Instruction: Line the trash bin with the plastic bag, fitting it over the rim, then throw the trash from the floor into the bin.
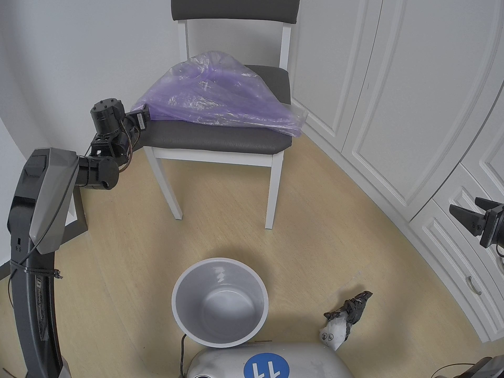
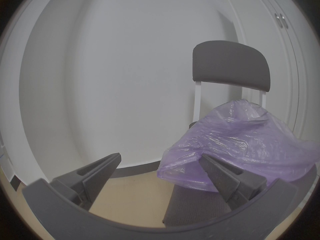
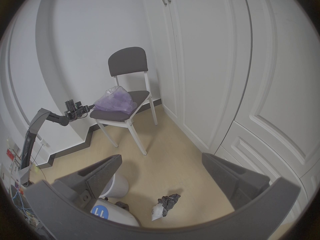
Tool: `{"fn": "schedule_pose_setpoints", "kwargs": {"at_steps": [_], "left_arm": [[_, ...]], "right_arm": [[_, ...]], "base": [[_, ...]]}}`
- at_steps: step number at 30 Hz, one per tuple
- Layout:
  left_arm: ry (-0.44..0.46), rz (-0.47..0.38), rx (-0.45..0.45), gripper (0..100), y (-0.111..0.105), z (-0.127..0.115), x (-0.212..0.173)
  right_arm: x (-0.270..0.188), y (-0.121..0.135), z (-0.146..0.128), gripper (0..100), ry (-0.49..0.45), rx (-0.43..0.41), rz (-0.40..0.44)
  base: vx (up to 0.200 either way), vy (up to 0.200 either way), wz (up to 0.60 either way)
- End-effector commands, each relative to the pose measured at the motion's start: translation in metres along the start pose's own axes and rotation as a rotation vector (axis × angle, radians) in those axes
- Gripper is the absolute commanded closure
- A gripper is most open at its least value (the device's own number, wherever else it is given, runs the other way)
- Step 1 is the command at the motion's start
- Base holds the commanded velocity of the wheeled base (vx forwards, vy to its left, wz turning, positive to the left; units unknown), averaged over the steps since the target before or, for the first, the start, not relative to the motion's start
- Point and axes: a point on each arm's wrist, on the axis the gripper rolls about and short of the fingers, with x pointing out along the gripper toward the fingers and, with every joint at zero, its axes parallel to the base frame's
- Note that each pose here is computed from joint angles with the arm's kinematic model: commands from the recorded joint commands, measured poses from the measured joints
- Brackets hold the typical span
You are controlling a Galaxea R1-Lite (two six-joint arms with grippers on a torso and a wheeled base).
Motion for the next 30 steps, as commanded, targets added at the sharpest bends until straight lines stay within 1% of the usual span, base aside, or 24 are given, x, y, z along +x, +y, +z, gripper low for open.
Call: {"fn": "schedule_pose_setpoints", "kwargs": {"at_steps": [1,3,4,10,15,18,22,24,29,30], "left_arm": [[-0.001,-0.007,-0.002,0,-0.003,-0.023,0.006],[-0.011,-0.009,-0.005,0,-0.004,-0.022,0.006],[-0.021,-0.01,-0.01,100,-0.004,-0.021,0.007],[-0.058,-0.014,-0.047,100,-0.005,-0.014,0.007],[-0.075,-0.011,-0.052,100,-0.004,-0.013,0.003],[-0.07,-0.025,-0.046,100,-0.005,-0.013,-0.007],[-0.043,-0.114,-0.038,100,-0.006,-0.012,-0.025],[-0.044,-0.127,-0.036,100,-0.006,-0.011,-0.028],[-0.008,-0.138,0.01,100,-0.001,-0.013,-0.041],[0.003,-0.13,0.041,100,0.003,-0.016,-0.041]], "right_arm": [[-0.002,0.0,0.001,0,-0.009,-0.002,0.002],[-0.002,0.0,0.001,0,-0.011,-0.002,0.002],[-0.002,0.0,0.001,0,-0.011,-0.002,0.002],[-0.003,0.001,0.001,0,-0.017,-0.004,0.002],[-0.004,0.001,0.002,0,-0.02,-0.006,0.002],[-0.004,0.001,0.002,0,-0.02,-0.006,0.002],[-0.005,0.001,0.001,0,-0.023,-0.007,0.002],[-0.006,0.001,0.002,0,-0.024,-0.007,0.002],[-0.006,0.001,0.002,0,-0.027,-0.007,0.002],[-0.006,0.001,0.002,0,-0.027,-0.007,0.002]], "base": [[0.0,0.0,0.0],[0.0,0.0,0.0],[0.0,0.0,0.0],[0.0,0.0,0.0],[0.0,0.0,0.0],[0.0,0.0,0.0],[0.0,0.0,0.0],[0.0,0.0,0.0],[0.0,0.0,0.0],[0.0,0.0,0.0]]}}
